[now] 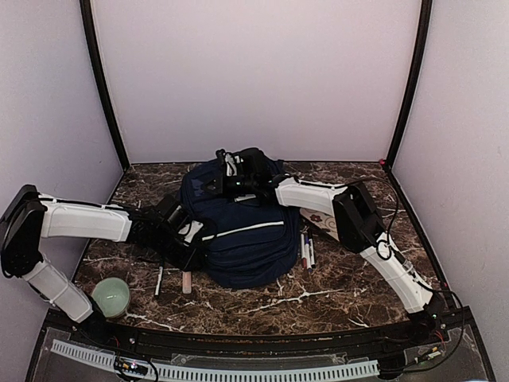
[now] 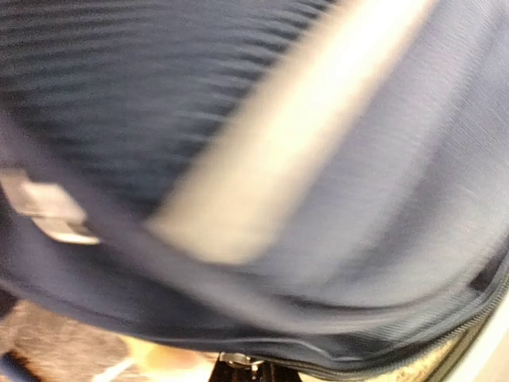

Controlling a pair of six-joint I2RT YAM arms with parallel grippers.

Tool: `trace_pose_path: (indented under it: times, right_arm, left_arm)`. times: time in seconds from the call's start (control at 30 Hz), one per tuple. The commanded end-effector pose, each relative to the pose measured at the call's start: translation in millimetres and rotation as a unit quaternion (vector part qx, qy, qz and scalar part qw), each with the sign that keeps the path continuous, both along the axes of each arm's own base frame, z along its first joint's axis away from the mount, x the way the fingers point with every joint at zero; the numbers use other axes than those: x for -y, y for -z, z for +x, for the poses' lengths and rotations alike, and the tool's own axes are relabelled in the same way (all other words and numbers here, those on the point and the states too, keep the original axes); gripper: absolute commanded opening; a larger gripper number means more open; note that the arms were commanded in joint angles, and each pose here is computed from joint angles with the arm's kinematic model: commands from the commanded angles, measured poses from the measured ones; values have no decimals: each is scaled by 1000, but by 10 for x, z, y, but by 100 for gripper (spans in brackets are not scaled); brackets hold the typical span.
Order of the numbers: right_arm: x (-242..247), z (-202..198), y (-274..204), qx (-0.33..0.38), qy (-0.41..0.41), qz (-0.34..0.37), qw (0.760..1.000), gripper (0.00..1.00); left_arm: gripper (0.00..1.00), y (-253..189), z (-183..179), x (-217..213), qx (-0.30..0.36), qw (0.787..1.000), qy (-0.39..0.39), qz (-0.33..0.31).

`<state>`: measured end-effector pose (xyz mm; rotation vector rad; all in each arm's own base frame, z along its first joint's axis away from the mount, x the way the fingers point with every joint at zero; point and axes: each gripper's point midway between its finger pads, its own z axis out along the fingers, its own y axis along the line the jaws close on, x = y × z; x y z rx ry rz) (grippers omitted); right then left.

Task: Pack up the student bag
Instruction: Zip the largest pocket of the bag in the student bag.

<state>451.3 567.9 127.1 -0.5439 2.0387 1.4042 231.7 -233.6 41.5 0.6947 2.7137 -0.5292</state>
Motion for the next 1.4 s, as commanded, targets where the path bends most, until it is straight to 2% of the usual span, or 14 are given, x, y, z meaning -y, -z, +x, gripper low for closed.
trace_pose_path:
  times: [0.0, 0.23, 0.37, 0.47, 0.63, 0.9, 0.97, 1.2, 1.37]
  right_arm:
    - [325, -29, 1337, -101, 26, -115, 988, 8]
    - [314, -65, 1309, -96, 14, -111, 989, 8]
    - [284, -67, 1176, -75, 2, -106, 992, 8]
    - [264, -95, 967, -57, -16, -98, 993, 8]
    - [341, -155, 301, -19, -54, -65, 996, 8]
    - [958, -190, -734, 93, -30, -76, 992, 19]
    - [1148, -278, -997, 123, -22, -87, 988, 23]
    - [1600, -831, -1130, 164, -60, -144, 974, 40]
    - [1729, -1239, -1025, 194, -116, -173, 959, 43]
  left_arm:
    - [0, -103, -199, 290, -15, 998, 59, -36]
    - [1, -381, -482, 785, -8, 977, 168, -128]
    - [2, -465, -577, 955, -15, 966, 198, -168]
    - [4, -441, -557, 1007, -14, 966, 200, -163]
    - [11, -492, -479, 987, 23, 968, 198, -151]
    - [30, -640, -450, 883, 73, 965, 209, -140]
    - [31, -702, -487, 874, 75, 963, 213, -148]
    - [41, -942, -633, 701, 109, 955, 216, -170]
    - [43, -1000, -538, 474, 149, 965, 163, -144]
